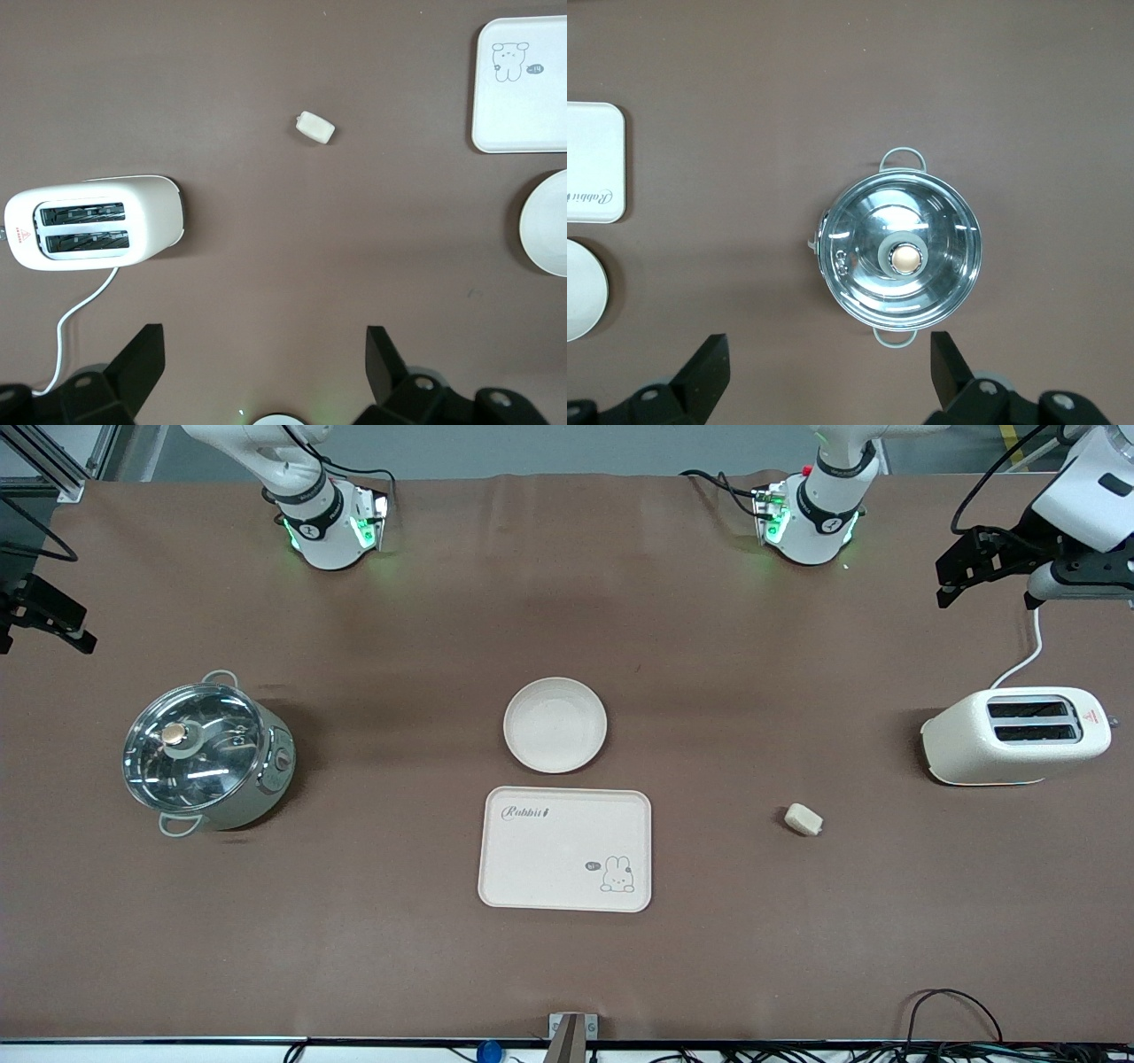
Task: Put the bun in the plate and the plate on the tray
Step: 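Reach the right gripper to the plate rim while the left gripper reaches the bun, then grasp the plate rim with the right gripper while the left gripper grasps the bun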
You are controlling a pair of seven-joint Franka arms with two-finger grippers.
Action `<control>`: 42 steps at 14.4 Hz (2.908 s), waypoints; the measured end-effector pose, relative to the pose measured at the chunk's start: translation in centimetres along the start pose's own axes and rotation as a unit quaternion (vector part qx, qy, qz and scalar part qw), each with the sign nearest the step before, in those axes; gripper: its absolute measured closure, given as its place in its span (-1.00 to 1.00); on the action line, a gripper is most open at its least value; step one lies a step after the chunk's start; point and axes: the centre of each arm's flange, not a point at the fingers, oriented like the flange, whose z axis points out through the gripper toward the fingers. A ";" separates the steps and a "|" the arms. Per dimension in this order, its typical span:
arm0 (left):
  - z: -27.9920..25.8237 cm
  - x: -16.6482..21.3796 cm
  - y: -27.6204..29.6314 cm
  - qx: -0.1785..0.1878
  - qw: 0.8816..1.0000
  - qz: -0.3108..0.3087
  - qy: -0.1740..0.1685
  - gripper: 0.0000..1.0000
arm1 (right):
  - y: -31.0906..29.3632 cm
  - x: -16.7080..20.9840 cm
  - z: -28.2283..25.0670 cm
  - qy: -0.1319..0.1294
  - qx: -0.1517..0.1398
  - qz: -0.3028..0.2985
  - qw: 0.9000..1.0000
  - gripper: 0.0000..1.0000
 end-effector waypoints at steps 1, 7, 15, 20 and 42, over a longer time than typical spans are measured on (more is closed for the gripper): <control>0.0 0.0 0.0 0.000 1.000 0.000 0.000 -1.00 | 0.0 0.0 0.1 -0.001 0.000 0.000 1.000 -1.00; 3.0 2.6 -0.4 -0.003 1.000 -0.004 -0.028 -1.00 | -1.0 0.1 0.4 -0.007 0.011 -0.007 1.000 -1.00; 21.4 10.9 -0.1 -0.014 0.983 -0.177 -0.042 -1.00 | -14.6 5.2 12.4 -0.063 0.093 -0.032 0.993 -1.00; 34.9 13.5 1.4 -0.019 0.937 -0.345 -0.051 -1.00 | -25.7 4.0 24.6 -0.074 0.093 0.029 0.992 -1.00; 43.2 14.1 14.1 -0.061 0.895 -0.437 -0.066 0.49 | -41.6 -10.6 42.4 -0.027 0.105 0.069 0.992 -1.00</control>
